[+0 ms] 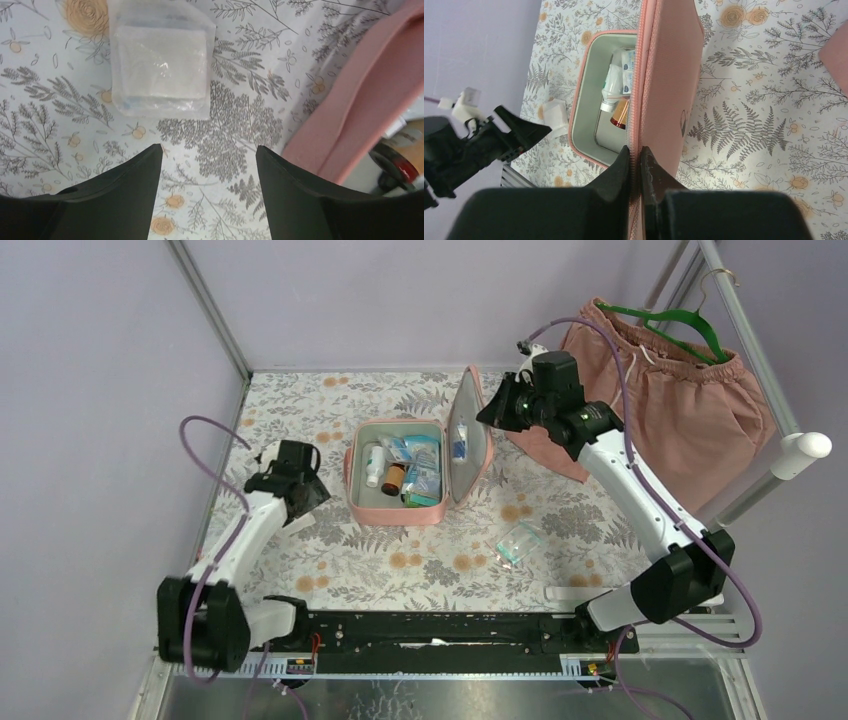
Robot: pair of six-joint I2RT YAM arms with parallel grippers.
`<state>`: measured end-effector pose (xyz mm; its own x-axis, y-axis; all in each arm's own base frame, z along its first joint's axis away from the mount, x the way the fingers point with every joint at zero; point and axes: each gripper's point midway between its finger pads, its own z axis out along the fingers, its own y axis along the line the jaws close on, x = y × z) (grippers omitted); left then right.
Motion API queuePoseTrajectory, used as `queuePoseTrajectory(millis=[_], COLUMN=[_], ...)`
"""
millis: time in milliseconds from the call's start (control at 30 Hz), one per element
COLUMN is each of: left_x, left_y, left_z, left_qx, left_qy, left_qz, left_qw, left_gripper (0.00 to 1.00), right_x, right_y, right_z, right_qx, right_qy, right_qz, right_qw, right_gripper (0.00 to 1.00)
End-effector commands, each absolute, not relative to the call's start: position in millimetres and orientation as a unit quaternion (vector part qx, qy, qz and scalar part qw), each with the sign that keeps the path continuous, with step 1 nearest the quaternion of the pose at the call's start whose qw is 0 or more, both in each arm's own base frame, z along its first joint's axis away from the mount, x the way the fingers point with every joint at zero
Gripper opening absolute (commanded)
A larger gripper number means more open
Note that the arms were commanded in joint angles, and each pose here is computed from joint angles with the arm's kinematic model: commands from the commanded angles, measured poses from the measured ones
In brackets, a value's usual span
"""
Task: Organize the medicine kit
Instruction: Pick up the medical item at the center of the board.
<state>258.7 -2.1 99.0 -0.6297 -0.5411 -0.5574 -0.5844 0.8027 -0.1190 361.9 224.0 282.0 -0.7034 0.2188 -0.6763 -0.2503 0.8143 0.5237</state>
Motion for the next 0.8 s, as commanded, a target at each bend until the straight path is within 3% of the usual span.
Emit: queuePoseTrajectory(millis=[0,233,433,767], left_x=[297.3,316.6,329.3,326.1], left_y=[8.1,21.3,26.6,41.3], left_z=[99.0,76.7,59.1,42.7], left_qx=[-0.305,-0.311,-0.308,-0.315], left_qy=[0.898,0.898,0.901,0.900], left_qz=[0.072,0.126,0.158,0.196], left_qw=[0.309,0.284,0.260,0.229], left_gripper=[0.75,0.69,0.58,0.59], right_x=[352.1,344.6,342.4,337.5], right_y=[226.3,230.9,229.4,230.1], right_z=[279.9,270.2,269.4,266.7], right_qx=[-0.030,-0.038,-0.042,-0.046], right_qy=[0.864,0.866,0.867,0.867], right_qz=[0.321,0.335,0.332,0.338], right_qw=[0.386,0.368,0.368,0.364], right_gripper=[0.00,0.00,0.00,0.00])
